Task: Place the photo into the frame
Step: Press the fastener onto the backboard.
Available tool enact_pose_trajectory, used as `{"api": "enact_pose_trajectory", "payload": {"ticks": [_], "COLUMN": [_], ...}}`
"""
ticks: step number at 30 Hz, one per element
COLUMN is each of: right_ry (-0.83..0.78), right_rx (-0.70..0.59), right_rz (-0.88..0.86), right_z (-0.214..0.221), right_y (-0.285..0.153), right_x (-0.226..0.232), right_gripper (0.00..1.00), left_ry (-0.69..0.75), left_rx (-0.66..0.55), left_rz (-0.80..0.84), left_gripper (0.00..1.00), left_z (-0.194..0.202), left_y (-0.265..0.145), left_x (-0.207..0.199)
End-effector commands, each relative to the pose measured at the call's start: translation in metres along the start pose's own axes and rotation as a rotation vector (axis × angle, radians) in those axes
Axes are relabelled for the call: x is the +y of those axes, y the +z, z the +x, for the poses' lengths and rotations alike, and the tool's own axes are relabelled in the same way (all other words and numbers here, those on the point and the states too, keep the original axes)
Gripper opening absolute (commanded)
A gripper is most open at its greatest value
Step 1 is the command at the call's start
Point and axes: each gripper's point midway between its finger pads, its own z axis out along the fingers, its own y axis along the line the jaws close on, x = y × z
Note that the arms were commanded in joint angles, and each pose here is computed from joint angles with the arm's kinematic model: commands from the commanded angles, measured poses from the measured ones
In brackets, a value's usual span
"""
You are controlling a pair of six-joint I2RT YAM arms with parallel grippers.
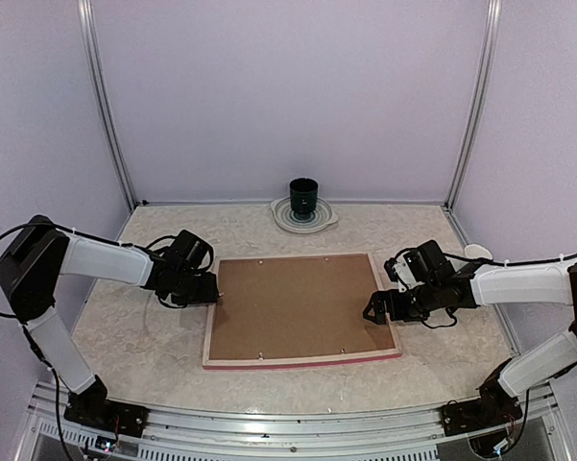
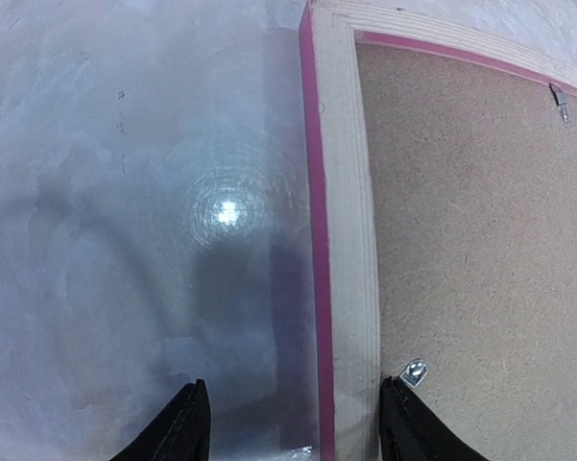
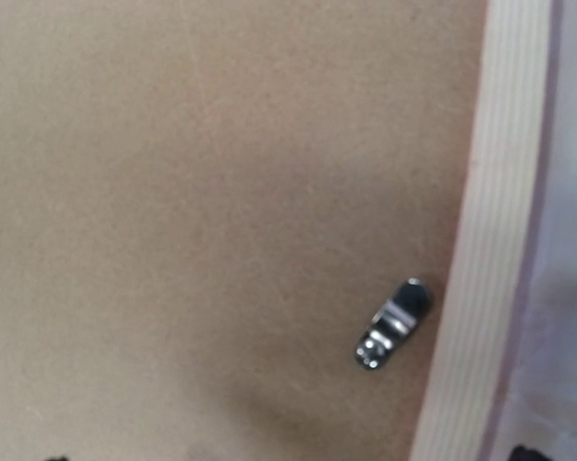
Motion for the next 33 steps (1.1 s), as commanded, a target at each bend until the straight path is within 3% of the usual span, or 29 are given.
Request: {"api": "enact_pose_trajectory", "payload": {"ticks": [1, 6, 20, 33], "right_ry": [-0.003, -0.005, -0.003, -0.003], "right_rx": [-0.008, -0.004, 0.005, 0.006], "right_rz": [0.001, -0.004, -0.009, -0.011], "right_z": [-0.002, -0.002, 0.001, 0.001], "right_y": [-0.001, 0.000, 0.002, 0.002], "right_x": [-0.002, -0.001, -0.001, -0.001], "right_gripper": [0.99, 0.99, 0.99, 0.99], "left_ry": [0.049, 0.075, 0.126, 0.142], "left_rx": [0.050, 0.027, -0.109, 0.012], "left_rz": [-0.058, -0.110, -0.127, -0.105], "left_gripper": [0.59, 0.55, 0.60, 0.59], "left_z": [0.015, 0.012, -0.024, -0.003], "left_y": [0.005, 0.000, -0.025, -0.002], "left_x": [0.007, 0.008, -0.016, -0.013]}}
